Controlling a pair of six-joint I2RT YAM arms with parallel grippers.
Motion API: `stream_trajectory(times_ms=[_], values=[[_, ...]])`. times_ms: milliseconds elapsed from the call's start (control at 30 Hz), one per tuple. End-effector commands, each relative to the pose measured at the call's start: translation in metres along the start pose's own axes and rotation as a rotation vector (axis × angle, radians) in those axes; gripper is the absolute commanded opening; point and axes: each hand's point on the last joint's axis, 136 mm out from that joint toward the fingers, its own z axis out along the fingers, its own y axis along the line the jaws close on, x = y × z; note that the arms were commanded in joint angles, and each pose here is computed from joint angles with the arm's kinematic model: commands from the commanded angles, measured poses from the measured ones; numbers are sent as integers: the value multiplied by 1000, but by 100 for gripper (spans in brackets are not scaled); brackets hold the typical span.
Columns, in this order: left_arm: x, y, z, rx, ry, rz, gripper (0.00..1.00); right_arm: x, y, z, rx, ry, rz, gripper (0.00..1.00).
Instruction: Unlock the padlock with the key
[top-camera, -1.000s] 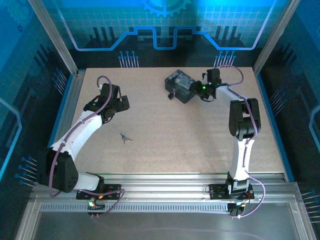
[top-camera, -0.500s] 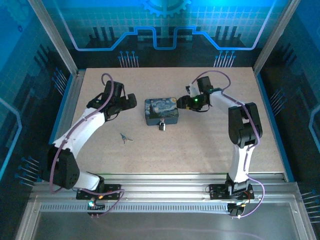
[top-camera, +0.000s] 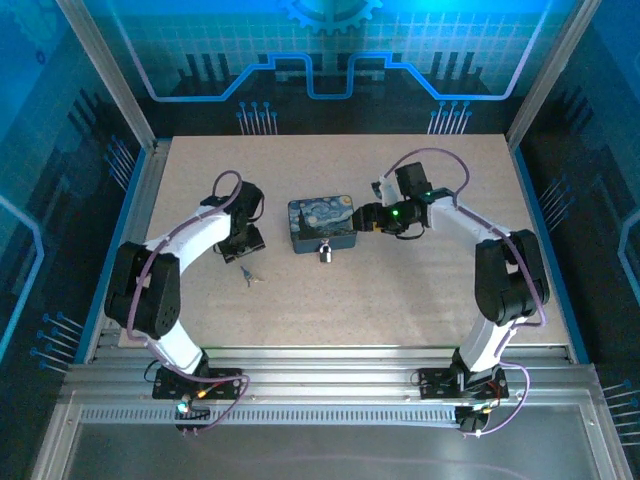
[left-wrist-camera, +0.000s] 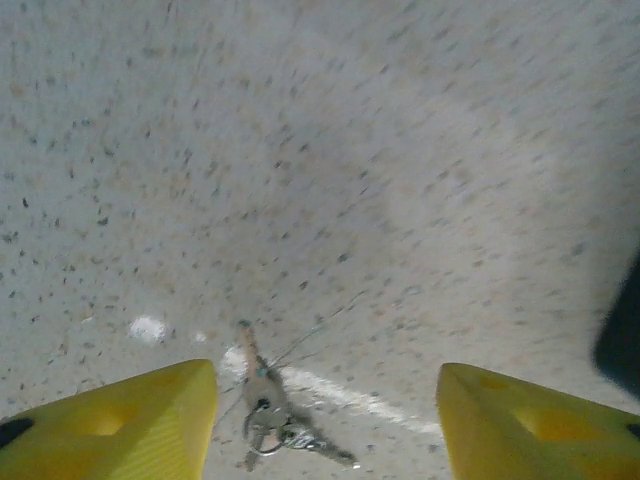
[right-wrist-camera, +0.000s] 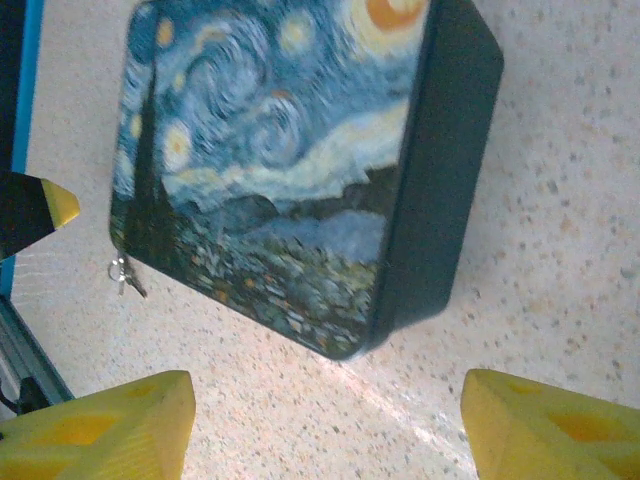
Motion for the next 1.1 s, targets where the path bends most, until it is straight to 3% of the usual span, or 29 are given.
stream_trajectory(times_ms=[0, 300, 467, 600, 700, 1067], values=[[19, 19, 18, -90, 74, -55, 53, 6, 9, -7, 0, 2, -4, 71], [39, 20, 50, -73, 125, -83, 47, 15, 14, -12, 1, 12, -7, 70], [38, 22, 51, -94, 123, -73, 17, 17, 19, -16, 7, 8, -20, 70], [41, 24, 49, -86, 124, -75, 13, 19, 23, -19, 11, 1, -25, 70], [37, 18, 39, -46, 110, -84, 1, 19, 28, -20, 10, 4, -38, 70], [4, -9, -21, 91, 16, -64, 0, 30, 66, -7, -23, 52, -167, 69]])
